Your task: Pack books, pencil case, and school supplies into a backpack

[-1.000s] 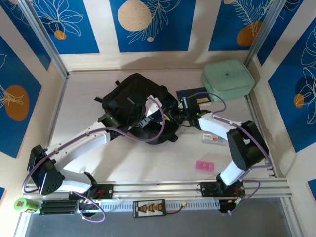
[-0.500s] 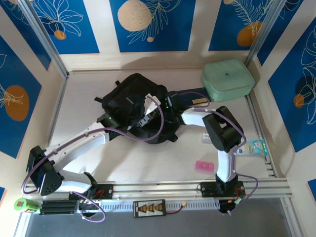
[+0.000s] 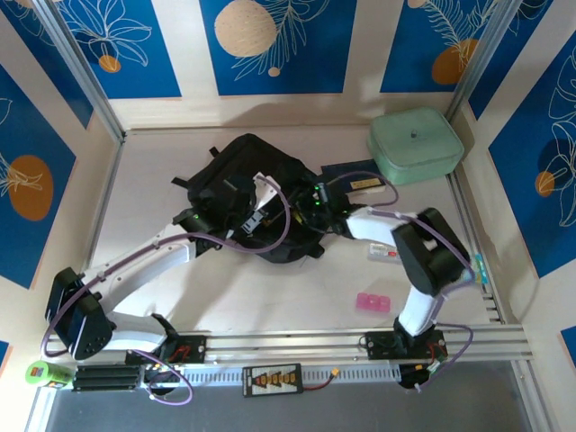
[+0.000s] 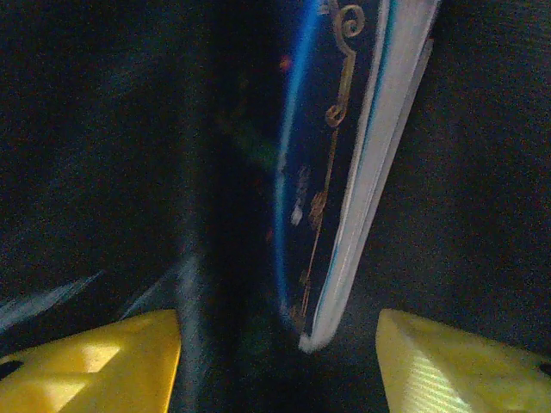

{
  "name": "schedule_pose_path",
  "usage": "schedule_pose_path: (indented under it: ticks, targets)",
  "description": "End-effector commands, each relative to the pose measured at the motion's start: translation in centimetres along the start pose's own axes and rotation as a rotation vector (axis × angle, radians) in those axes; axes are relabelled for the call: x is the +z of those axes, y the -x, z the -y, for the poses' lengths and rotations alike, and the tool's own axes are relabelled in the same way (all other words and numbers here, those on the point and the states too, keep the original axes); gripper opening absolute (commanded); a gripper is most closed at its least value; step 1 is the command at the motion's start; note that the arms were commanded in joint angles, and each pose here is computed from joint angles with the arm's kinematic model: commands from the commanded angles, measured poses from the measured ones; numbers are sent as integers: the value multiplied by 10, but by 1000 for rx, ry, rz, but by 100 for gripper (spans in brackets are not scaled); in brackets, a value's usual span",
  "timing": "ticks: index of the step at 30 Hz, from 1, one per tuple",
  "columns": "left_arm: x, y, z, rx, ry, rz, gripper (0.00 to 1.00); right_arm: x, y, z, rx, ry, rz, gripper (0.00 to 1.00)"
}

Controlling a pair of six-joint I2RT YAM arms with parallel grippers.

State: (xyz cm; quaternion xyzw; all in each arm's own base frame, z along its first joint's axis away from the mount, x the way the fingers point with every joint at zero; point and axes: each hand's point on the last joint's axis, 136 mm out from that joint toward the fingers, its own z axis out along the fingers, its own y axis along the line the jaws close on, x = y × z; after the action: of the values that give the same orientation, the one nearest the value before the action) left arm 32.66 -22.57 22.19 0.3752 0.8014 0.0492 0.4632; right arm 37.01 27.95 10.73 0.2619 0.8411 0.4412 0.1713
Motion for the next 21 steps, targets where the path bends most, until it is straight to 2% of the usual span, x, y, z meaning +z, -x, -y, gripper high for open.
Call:
schedule_pose_path:
  ticks: [1,6,9,12,14,15,16,19,21]
  targets:
    - [-9,-13,-11,-47,19,-14,0,-44,-1,-2,-89,-3,6,65]
    - [-18,-43,-37,-107,97,-82,0,-95,25,35,-122,-155,101,68]
    - [-27,-58,-58,-180,148,-117,0,-112,50,44,-130,-198,141,70]
    - [-36,-62,-60,-230,136,-112,1,-114,77,45,-140,-234,137,70]
    - [-41,-62,-50,-267,77,-95,20,-105,94,41,-152,-257,113,70]
    - [-44,-61,-44,-301,32,-89,36,-98,103,42,-150,-274,100,69]
    - [-46,-60,-37,-333,-15,-87,45,-90,110,40,-156,-284,91,69]
    - [-55,-57,-21,-407,-119,-83,68,-63,135,40,-174,-328,80,68]
    - [-62,-54,-18,-449,-151,-69,78,-45,151,42,-161,-352,76,68]
